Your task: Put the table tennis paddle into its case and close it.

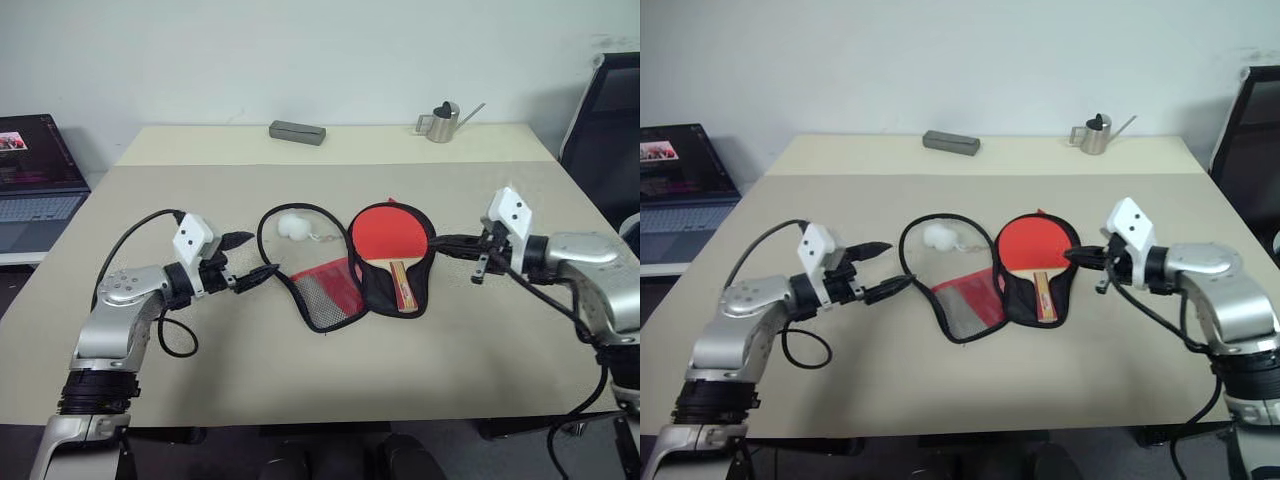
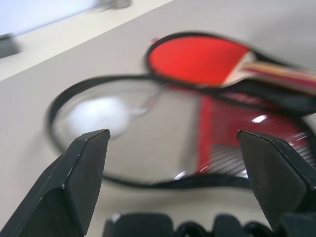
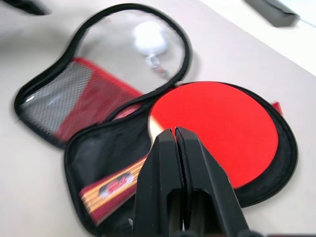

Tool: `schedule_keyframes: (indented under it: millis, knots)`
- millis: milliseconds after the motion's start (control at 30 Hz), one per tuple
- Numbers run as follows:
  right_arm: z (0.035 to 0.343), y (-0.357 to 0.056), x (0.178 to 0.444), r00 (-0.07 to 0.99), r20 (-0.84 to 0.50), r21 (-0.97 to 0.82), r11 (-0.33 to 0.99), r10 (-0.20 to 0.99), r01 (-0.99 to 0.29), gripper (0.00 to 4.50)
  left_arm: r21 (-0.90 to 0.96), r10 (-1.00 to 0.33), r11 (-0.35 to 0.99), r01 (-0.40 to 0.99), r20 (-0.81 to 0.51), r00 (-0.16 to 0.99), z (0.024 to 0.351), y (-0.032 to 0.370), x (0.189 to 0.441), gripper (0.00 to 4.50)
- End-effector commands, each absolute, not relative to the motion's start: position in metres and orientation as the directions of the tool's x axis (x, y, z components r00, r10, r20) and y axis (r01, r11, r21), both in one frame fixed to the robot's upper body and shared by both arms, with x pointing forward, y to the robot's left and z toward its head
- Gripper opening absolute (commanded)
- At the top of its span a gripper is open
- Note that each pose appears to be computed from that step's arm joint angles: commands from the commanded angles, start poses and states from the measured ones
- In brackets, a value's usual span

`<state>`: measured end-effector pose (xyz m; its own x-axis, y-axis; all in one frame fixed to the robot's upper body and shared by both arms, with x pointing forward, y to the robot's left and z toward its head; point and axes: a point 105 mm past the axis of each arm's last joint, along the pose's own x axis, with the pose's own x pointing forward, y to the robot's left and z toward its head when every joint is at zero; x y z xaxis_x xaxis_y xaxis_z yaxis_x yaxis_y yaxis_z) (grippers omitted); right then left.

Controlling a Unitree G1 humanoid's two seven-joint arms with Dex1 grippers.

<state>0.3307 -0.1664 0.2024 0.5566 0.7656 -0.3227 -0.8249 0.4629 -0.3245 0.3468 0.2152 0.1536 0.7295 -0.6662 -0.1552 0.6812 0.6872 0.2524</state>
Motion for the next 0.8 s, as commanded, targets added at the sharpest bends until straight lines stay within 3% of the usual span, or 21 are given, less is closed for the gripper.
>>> schedule_keyframes:
  millis: [33, 267, 533, 800]
  knots:
    - [0.215, -0.166, 0.324, 0.498, -0.317, -0.343, 0.392, 0.807, -0.854, 0.02, 0.311, -0.572, 0.752, 0.581, -0.131, 0.81, 0.155, 0.237, 0.357, 4.5]
    - [0.234, -0.157, 0.308, 0.402, -0.274, -0.323, 0.31, 0.874, -0.894, 0.02, 0.264, -0.543, 0.787, 0.558, -0.134, 0.829, 0.133, 0.235, 0.372, 4.5]
    - [0.253, -0.15, 0.307, 0.403, -0.211, -0.352, 0.316, 0.89, -0.881, 0.02, 0.212, -0.546, 0.797, 0.565, -0.145, 0.825, 0.114, 0.213, 0.396, 4.5]
    - [0.256, -0.149, 0.294, 0.39, -0.22, -0.345, 0.302, 0.894, -0.888, 0.02, 0.2, -0.586, 0.764, 0.613, -0.18, 0.79, 0.106, 0.201, 0.401, 4.5]
